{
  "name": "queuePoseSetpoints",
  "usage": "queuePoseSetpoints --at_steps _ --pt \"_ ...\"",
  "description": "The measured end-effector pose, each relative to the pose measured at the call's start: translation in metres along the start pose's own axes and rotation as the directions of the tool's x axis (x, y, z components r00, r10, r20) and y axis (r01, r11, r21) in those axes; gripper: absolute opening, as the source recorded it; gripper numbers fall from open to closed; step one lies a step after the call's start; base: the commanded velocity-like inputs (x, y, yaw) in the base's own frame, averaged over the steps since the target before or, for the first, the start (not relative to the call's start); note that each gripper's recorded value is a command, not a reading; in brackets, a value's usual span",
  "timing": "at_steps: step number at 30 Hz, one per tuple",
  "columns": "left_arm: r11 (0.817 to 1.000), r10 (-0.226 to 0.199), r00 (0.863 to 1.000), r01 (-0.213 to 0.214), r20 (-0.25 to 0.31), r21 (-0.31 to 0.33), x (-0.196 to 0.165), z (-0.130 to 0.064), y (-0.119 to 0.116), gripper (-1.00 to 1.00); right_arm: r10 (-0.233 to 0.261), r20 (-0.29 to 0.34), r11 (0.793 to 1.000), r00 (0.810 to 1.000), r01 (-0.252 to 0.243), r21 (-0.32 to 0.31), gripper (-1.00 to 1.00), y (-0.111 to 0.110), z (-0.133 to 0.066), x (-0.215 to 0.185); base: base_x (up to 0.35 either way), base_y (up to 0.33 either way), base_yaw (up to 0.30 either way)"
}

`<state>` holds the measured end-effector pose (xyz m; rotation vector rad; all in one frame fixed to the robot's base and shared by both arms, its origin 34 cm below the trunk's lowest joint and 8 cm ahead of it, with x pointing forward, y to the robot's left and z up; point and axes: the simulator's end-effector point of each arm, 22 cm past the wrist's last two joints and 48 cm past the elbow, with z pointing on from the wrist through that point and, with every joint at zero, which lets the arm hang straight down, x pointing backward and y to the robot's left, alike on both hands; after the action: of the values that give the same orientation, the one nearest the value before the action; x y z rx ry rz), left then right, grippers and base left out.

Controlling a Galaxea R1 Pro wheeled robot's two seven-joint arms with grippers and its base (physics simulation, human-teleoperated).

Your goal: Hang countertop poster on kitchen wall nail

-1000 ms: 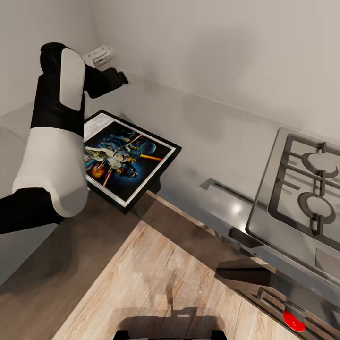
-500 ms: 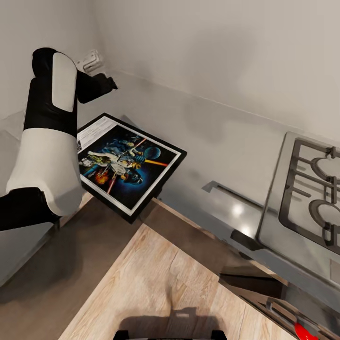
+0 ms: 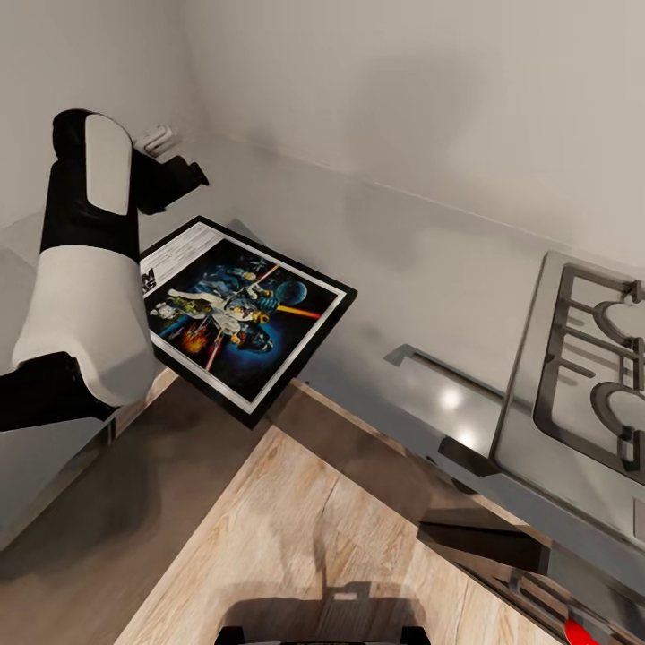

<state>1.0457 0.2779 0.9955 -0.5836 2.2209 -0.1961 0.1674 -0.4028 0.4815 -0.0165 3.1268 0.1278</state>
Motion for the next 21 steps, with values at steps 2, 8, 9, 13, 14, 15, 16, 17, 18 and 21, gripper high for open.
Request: queuePoseSetpoints --at_steps 2,8,9,13,14,15,16,17,18,21 --pt "1.000 -0.007 1.000 0.007 -0.001 -0.010 0.000 0.000 0.004 1.00 0.000 0.000 1.000 1.000 0.000 0.000 1.00 0.000 0.000 0.000 0.000 0.000 0.000" --pt "1.000 -0.014 1.000 0.014 -0.004 -0.020 0.000 0.001 0.007 1.00 0.000 0.000 1.000 1.000 0.000 -0.001 1.00 0.000 0.000 0.000 0.000 0.000 0.000" --pt "1.000 -0.015 1.000 0.015 -0.004 -0.020 0.000 0.001 0.007 1.00 0.000 0.000 1.000 1.000 0.000 0.000 1.00 0.000 0.000 0.000 0.000 0.000 0.000" --pt "1.000 -0.023 1.000 0.023 -0.006 -0.021 0.000 0.001 0.010 1.00 0.000 0.000 1.000 1.000 0.000 -0.001 1.00 0.001 0.000 0.000 0.000 0.000 0.000" --pt "0.999 -0.032 0.999 0.032 -0.008 -0.021 0.001 0.002 0.012 1.00 0.000 0.000 1.000 1.000 0.000 -0.001 1.00 0.001 0.000 0.000 0.000 0.000 0.000" --pt "0.999 -0.039 0.999 0.039 -0.010 -0.021 0.001 0.002 0.013 1.00 0.000 0.000 1.000 1.000 0.000 -0.001 1.00 0.001 0.000 0.000 0.000 0.000 0.000" --pt "0.999 -0.047 0.999 0.047 -0.012 -0.020 0.001 0.002 0.014 1.00 0.000 0.000 1.000 1.000 0.000 -0.001 1.00 0.001 0.000 0.000 0.000 0.000 0.000" --pt "0.998 -0.066 0.998 0.065 -0.019 -0.021 0.003 0.004 0.019 1.00 0.000 0.000 1.000 1.000 0.000 -0.001 1.00 0.001 0.000 0.000 0.000 0.000 0.000" --pt "0.997 -0.077 0.997 0.076 -0.023 -0.021 0.005 0.005 0.021 1.00 0.001 0.000 1.000 1.000 -0.001 -0.001 1.00 0.001 0.000 0.000 0.000 0.000 0.000" --pt "0.993 -0.118 0.992 0.117 -0.036 -0.024 0.009 0.008 0.031 1.00 0.000 0.000 1.000 1.000 0.000 -0.001 1.00 0.001 0.000 0.000 0.000 0.000 0.000"
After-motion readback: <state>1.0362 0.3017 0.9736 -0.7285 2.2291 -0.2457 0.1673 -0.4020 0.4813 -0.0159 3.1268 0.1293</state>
